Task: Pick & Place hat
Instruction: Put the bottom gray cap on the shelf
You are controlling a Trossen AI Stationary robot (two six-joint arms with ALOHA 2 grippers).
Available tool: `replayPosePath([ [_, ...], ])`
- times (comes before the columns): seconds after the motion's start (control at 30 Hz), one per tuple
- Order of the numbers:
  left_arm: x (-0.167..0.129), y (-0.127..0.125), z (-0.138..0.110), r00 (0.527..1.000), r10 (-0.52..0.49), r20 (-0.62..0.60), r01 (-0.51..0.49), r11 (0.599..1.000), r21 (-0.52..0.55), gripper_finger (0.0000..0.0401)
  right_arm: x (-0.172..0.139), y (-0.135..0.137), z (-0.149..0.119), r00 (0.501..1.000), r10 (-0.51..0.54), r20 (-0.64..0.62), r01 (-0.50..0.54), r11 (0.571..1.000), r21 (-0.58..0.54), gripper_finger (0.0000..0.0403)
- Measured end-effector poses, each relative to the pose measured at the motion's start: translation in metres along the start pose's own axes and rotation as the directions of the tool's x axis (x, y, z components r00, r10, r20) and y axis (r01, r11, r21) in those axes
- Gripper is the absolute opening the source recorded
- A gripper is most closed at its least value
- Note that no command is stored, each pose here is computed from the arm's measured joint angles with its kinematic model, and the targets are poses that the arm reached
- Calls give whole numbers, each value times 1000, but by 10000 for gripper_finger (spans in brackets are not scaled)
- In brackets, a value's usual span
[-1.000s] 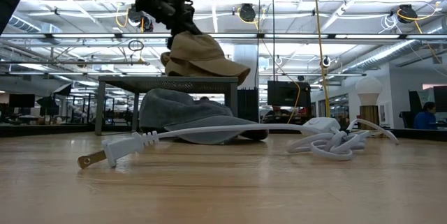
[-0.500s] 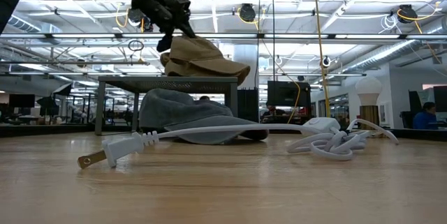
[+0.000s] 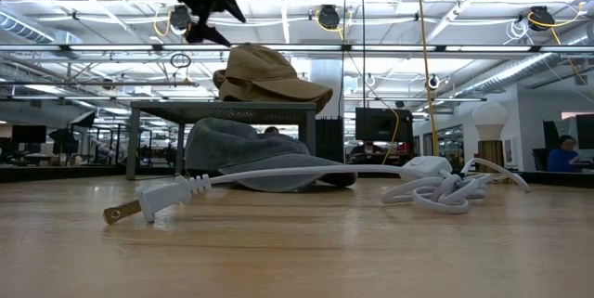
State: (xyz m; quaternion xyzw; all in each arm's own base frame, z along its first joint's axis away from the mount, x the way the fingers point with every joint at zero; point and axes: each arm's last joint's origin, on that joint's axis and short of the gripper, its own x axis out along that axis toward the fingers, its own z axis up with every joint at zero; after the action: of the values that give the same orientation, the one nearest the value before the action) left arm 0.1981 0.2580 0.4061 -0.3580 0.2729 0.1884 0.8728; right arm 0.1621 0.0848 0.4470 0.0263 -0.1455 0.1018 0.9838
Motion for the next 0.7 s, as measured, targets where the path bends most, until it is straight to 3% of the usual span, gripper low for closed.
replayPosePath([
  [0.33, -52, -45, -40, 973, 231, -26, -232, 965, -125, 332, 1, -3, 0, 1000, -19, -2, 19, 1000, -6, 164],
  [0.53, -67, -66, -66, 959, 250, -131, -272, 940, -203, 320, 2, -7, -1, 999, -40, -4, 40, 999, -16, 164],
  [0.7, -71, -76, -87, 913, 314, -261, -381, 885, -268, 319, 2, -9, -1, 999, -47, -4, 46, 997, -68, 164],
])
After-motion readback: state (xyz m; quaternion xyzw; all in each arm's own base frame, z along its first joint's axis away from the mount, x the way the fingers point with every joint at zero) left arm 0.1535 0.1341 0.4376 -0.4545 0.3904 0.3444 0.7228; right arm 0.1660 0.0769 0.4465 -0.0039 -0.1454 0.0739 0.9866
